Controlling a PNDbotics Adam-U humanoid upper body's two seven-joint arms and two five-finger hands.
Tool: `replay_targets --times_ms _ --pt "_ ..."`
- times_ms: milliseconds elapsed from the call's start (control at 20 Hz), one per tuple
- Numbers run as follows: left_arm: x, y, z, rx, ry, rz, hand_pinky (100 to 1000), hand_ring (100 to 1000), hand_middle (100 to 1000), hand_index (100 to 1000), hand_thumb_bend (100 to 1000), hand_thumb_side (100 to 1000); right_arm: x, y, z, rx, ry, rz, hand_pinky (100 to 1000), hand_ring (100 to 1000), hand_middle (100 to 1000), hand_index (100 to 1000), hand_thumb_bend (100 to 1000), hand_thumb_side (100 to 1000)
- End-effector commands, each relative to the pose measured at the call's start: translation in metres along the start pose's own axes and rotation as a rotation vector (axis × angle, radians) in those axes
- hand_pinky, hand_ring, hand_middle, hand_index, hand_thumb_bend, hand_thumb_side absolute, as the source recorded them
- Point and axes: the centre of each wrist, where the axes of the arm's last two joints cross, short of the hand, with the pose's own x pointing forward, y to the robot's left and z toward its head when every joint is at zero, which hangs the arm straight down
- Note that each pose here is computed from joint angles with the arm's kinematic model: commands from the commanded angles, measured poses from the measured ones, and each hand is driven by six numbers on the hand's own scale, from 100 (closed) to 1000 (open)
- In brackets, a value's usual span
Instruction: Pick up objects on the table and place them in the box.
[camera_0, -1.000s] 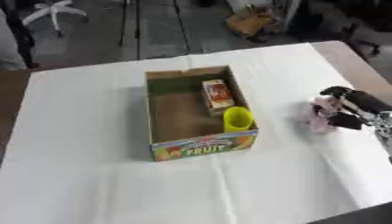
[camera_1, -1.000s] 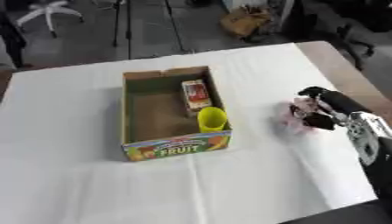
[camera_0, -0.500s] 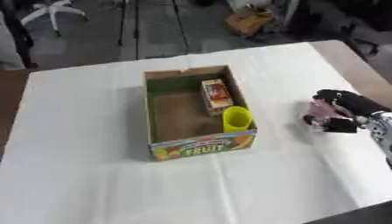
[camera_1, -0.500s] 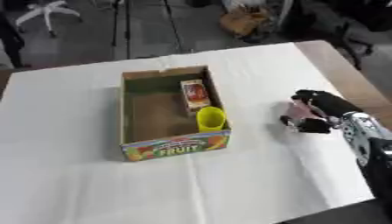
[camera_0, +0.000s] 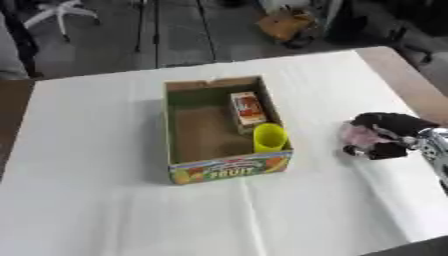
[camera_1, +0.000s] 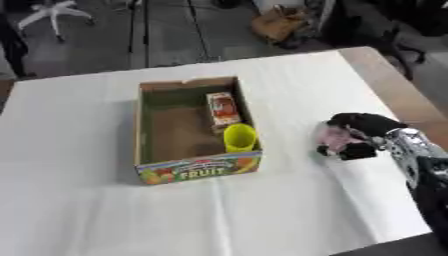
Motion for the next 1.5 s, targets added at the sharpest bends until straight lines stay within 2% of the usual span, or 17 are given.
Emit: replay_targets --times_ms 50,100,250,300,350,400,450,600,750,800,850,900,1000,1050,1250,1300,1500 --pt "0.005 0.006 -0.006 0.006 -0.027 -0.012 754 741 728 853 575 948 -0.009 0.001 0.005 0.054 0.008 -0.030 677 816 906 946 506 936" --pt "0.005 0.006 -0.006 0.007 -0.027 -0.012 754 741 728 854 575 948 -0.009 0.001 0.005 0.061 0.008 -0.048 544 731 878 922 470 735" --pt "0.005 0.006 -0.006 0.006 -0.027 -0.012 755 741 728 854 576 949 -0.010 0.001 0.005 0.068 0.006 -0.094 531 723 876 920 463 707" --pt "0.005 0.006 -0.006 0.007 -0.027 -0.012 755 741 728 854 576 949 -0.010 0.001 0.005 0.069 0.005 -0.106 431 649 857 895 370 508" --pt "0.005 0.006 -0.006 0.007 -0.027 -0.012 755 741 728 854 576 949 -0.009 0.001 0.005 0.070 0.006 -0.119 431 649 857 895 370 508" --pt "0.005 0.006 -0.006 0.007 -0.027 -0.011 755 741 728 854 574 951 -0.009 0.001 0.005 0.070 0.006 -0.129 363 590 836 867 321 436" --pt "0.005 0.006 -0.006 0.008 -0.027 -0.011 755 741 728 854 574 951 -0.009 0.001 0.005 0.066 0.008 -0.140 363 590 836 867 321 436" --pt "0.005 0.006 -0.006 0.009 -0.027 -0.011 755 740 728 854 573 954 -0.008 0.000 0.005 0.042 0.011 -0.165 257 492 785 812 272 333" --pt "0.005 0.007 -0.006 0.010 -0.027 -0.011 756 740 728 854 572 954 -0.008 0.000 0.005 0.005 0.013 -0.180 237 473 770 794 238 302" --pt "0.005 0.007 -0.006 0.010 -0.027 -0.011 756 740 728 854 572 955 -0.007 -0.001 0.005 -0.009 0.012 -0.184 201 437 739 761 179 267" --pt "0.005 0.007 -0.006 0.010 -0.027 -0.011 756 740 728 854 572 955 -0.007 -0.001 0.005 -0.026 0.011 -0.188 201 437 739 761 179 267" --pt "0.005 0.006 -0.006 0.011 -0.027 -0.011 756 740 728 855 569 958 -0.007 -0.002 0.004 -0.044 0.009 -0.191 123 363 657 663 100 235" --pt "0.005 0.006 -0.006 0.012 -0.027 -0.010 756 740 728 855 567 959 -0.006 -0.008 0.005 -0.104 0.002 -0.204 111 352 644 660 100 181" --pt "0.005 0.007 -0.006 0.012 -0.026 -0.010 756 740 728 855 567 960 -0.006 -0.013 0.005 -0.141 -0.002 -0.211 100 321 610 639 100 154" --pt "0.005 0.007 -0.006 0.013 -0.027 -0.010 756 740 728 855 566 961 -0.005 -0.015 0.006 -0.221 -0.006 -0.229 100 318 608 636 100 149" --pt "0.005 0.007 -0.006 0.012 -0.027 -0.010 757 739 728 855 566 961 -0.005 -0.014 0.005 -0.234 -0.006 -0.229 100 298 592 614 100 118" --pt "0.005 0.007 -0.005 0.012 -0.025 -0.011 757 739 728 856 568 961 0.000 -0.039 0.004 -0.415 -0.060 -0.253 100 284 595 605 100 100"
